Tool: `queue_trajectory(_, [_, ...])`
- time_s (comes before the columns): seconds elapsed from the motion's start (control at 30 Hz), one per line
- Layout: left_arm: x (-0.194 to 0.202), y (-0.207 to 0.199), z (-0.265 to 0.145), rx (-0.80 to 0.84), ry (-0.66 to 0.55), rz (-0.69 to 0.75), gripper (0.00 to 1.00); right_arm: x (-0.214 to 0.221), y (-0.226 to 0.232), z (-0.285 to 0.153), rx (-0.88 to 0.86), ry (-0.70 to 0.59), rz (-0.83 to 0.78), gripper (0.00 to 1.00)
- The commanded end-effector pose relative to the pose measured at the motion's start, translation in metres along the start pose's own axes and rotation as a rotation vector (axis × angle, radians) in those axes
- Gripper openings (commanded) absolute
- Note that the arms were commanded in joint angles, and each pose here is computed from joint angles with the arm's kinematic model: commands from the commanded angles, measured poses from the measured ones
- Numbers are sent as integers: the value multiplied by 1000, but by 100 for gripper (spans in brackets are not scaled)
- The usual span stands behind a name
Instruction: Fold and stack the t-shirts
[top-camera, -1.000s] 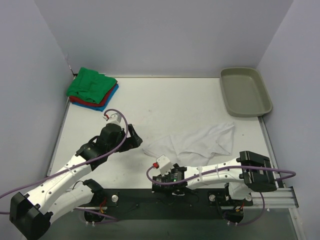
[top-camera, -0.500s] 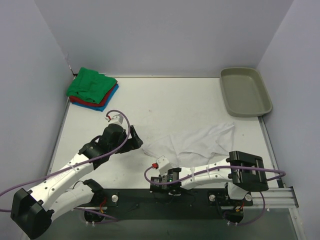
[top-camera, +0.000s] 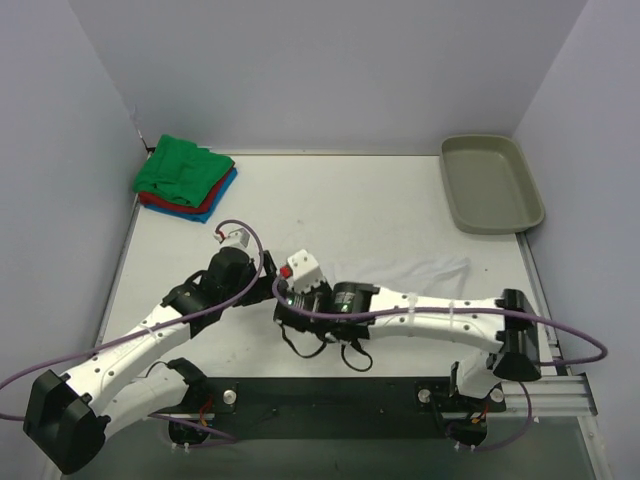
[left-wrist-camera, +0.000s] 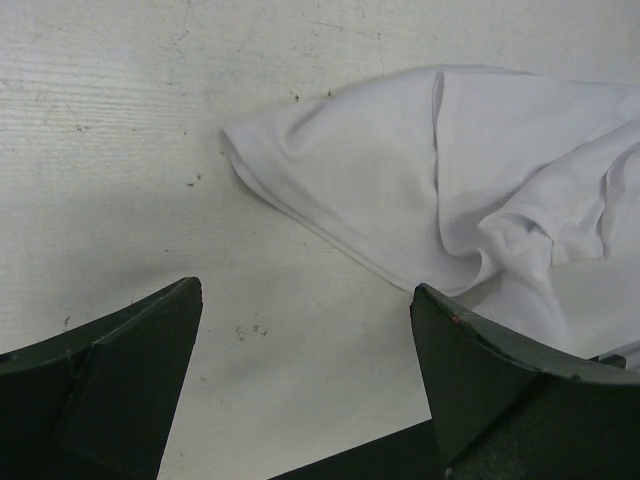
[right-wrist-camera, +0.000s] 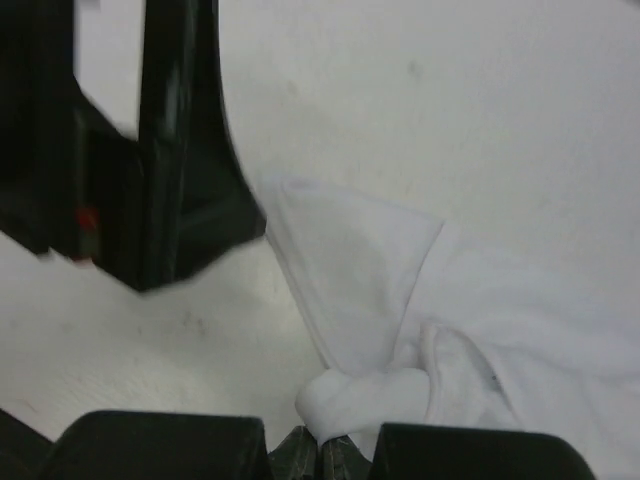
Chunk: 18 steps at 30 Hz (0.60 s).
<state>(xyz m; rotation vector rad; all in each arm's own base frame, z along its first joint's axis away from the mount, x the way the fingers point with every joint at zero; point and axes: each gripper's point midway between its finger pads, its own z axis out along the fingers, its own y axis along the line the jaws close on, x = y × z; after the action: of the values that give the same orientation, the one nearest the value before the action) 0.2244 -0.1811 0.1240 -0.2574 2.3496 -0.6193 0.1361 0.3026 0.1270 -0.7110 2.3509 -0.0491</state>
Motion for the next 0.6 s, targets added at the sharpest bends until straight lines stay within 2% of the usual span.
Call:
queue_trajectory(0.0, [-7,-11,3,46,-22,-19,95,-127,-80,-104,47,-356,53,0])
queue_trajectory(0.1, [-5,-10,4,48,-17,-18,95,-168,-129,-164,91,-510,141,0])
queue_trajectory(0.23, [-6,-11,3,58,-27,-16,95,-160,-170,-199,109,-551,188,0])
queue_trajectory(0.4, [-7,-9,5,51,-33,-5,95,-104,-212,-195,146,-548,294,0])
queue_trajectory(0.57, [-9,-16,14,57,-14,7,95,-62,-221,-172,165,-472,326,0])
